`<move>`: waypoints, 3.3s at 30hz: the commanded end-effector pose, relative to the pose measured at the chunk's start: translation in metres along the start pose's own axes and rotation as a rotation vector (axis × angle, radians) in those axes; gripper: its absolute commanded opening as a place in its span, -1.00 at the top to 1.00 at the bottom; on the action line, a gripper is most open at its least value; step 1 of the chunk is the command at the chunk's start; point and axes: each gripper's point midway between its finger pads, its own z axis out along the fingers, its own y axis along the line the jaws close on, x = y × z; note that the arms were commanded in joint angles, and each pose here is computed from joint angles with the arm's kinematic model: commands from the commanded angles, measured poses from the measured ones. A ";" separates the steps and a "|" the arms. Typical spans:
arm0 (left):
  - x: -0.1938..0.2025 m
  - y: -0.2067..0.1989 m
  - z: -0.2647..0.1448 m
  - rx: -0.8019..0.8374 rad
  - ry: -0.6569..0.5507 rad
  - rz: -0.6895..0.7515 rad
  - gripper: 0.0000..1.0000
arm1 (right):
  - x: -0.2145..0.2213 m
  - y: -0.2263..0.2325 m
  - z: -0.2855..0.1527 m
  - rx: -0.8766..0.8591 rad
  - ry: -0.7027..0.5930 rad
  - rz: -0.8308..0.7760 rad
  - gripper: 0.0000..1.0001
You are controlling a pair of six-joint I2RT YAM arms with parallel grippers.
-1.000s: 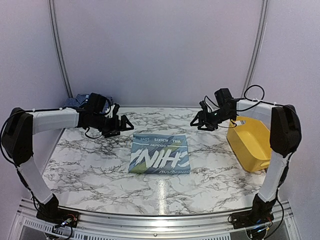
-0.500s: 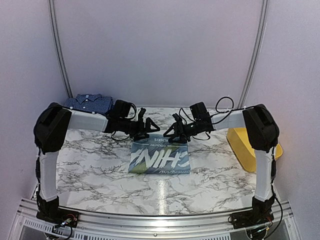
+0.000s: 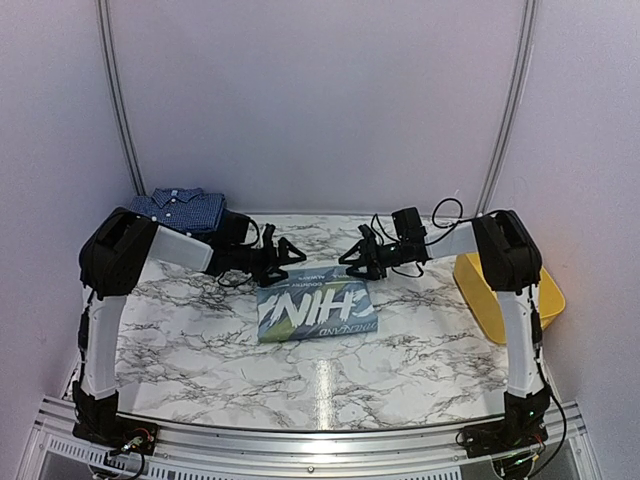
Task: Fold and stack the mixed laundry pile
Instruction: Smooth out the square-folded T-shirt at the center of the board, then pick up the square-folded T-shirt from the center of the board.
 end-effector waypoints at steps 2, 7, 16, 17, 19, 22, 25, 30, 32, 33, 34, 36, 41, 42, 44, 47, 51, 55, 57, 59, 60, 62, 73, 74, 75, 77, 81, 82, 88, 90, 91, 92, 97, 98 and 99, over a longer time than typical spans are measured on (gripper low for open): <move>-0.001 -0.029 -0.051 0.004 -0.036 0.038 -0.98 | -0.012 0.078 -0.042 -0.017 -0.065 -0.093 -0.21; 0.059 -0.081 -0.078 0.068 0.032 0.075 -0.98 | 0.035 0.118 -0.056 -0.035 -0.019 -0.097 -0.23; 0.158 -0.106 -0.059 0.089 0.174 0.060 -0.98 | 0.130 0.137 0.013 -0.143 0.147 -0.020 -0.23; 0.159 -0.101 -0.057 0.093 0.165 0.047 -0.98 | 0.135 0.132 0.020 -0.147 0.159 -0.008 -0.23; 0.160 -0.086 -0.054 0.088 0.145 0.025 -0.98 | 0.141 0.118 0.028 -0.149 0.170 0.021 -0.23; 0.159 -0.067 -0.047 0.100 0.141 -0.025 -0.98 | 0.149 0.087 0.034 -0.118 0.178 0.069 -0.22; 0.163 -0.044 -0.045 0.120 0.131 -0.108 -0.98 | 0.166 0.051 0.033 -0.076 0.188 0.138 -0.21; 0.190 -0.016 -0.066 0.156 0.106 -0.259 -0.98 | 0.201 0.026 0.015 -0.067 0.180 0.246 -0.20; 0.194 -0.015 -0.077 0.150 0.092 -0.263 -0.98 | 0.210 0.029 0.008 -0.076 0.176 0.263 -0.20; 0.194 -0.015 -0.082 0.149 0.083 -0.261 -0.98 | 0.212 0.032 0.004 -0.082 0.174 0.261 -0.20; 0.193 -0.015 -0.088 0.147 0.072 -0.260 -0.98 | 0.212 0.037 0.000 -0.090 0.169 0.255 -0.21; 0.189 -0.017 -0.098 0.145 0.055 -0.247 -0.98 | 0.206 0.047 -0.009 -0.099 0.156 0.232 -0.20; 0.172 -0.036 -0.106 0.073 0.075 -0.090 -0.98 | 0.161 0.082 -0.028 -0.096 0.107 0.073 -0.21; 0.164 -0.044 -0.106 0.065 0.073 -0.050 -0.98 | 0.150 0.088 -0.030 -0.090 0.102 0.042 -0.21; 0.144 -0.060 -0.105 0.070 0.062 0.014 -0.98 | 0.126 0.101 -0.031 -0.094 0.084 -0.012 -0.20; 0.102 -0.077 -0.100 0.097 0.003 0.046 -0.98 | 0.087 0.105 -0.025 -0.105 0.053 -0.051 -0.20; 0.056 -0.065 -0.082 0.078 -0.056 0.044 -0.98 | 0.042 0.092 0.003 -0.119 0.040 -0.067 -0.19; 0.027 -0.031 -0.057 0.028 -0.079 -0.003 -0.98 | 0.010 0.071 0.030 -0.137 0.025 -0.059 -0.18; 0.016 -0.014 -0.048 0.005 -0.100 -0.020 -0.98 | -0.001 0.055 0.041 -0.134 0.021 -0.045 -0.17; 0.006 0.004 -0.045 -0.019 -0.128 -0.044 -0.98 | -0.006 0.035 0.046 -0.124 0.013 -0.023 -0.15; 0.002 0.014 -0.045 -0.029 -0.140 -0.059 -0.98 | -0.009 0.023 0.045 -0.107 -0.001 -0.010 -0.15; -0.003 0.035 -0.047 -0.057 -0.163 -0.092 -0.98 | -0.009 -0.002 0.040 -0.082 -0.023 0.027 -0.15; -0.012 0.046 -0.099 -0.097 -0.259 -0.053 -0.98 | -0.009 0.014 -0.012 -0.092 -0.133 0.084 -0.17; -0.012 0.036 -0.106 -0.129 -0.256 0.013 -0.98 | -0.011 0.028 -0.020 -0.077 -0.134 0.058 -0.16; -0.011 0.021 -0.117 -0.172 -0.251 0.082 -0.98 | -0.011 0.037 -0.027 -0.046 -0.131 0.029 -0.17; -0.004 -0.001 -0.126 -0.259 -0.216 0.247 -0.98 | -0.007 0.051 -0.043 0.023 -0.133 -0.034 -0.17; 0.020 -0.045 -0.120 -0.400 -0.108 0.583 -0.98 | 0.019 0.060 -0.076 0.127 -0.123 -0.044 -0.17; 0.028 -0.053 -0.115 -0.421 -0.078 0.653 -0.98 | 0.025 0.060 -0.082 0.148 -0.122 -0.042 -0.17; 0.068 -0.101 -0.066 -0.447 0.046 1.001 -0.98 | 0.067 0.044 -0.106 0.268 -0.075 0.009 -0.17; 0.080 -0.105 -0.044 -0.482 0.094 1.089 -0.91 | 0.077 0.036 -0.112 0.275 -0.075 0.043 -0.17; 0.087 -0.110 -0.033 -0.484 0.113 1.134 -0.85 | 0.081 0.033 -0.114 0.275 -0.078 0.059 -0.17; 0.094 -0.115 -0.023 -0.481 0.126 1.174 -0.79 | 0.085 0.030 -0.117 0.278 -0.081 0.074 -0.17; 0.132 -0.134 0.024 -0.362 0.205 1.264 -0.25 | 0.095 0.021 -0.127 0.280 -0.092 0.125 -0.17; 0.138 -0.139 0.032 -0.341 0.214 1.285 -0.15 | 0.097 0.019 -0.127 0.282 -0.092 0.133 -0.17; 0.147 -0.140 0.041 -0.325 0.231 1.308 -0.07 | 0.100 0.017 -0.127 0.282 -0.090 0.141 -0.17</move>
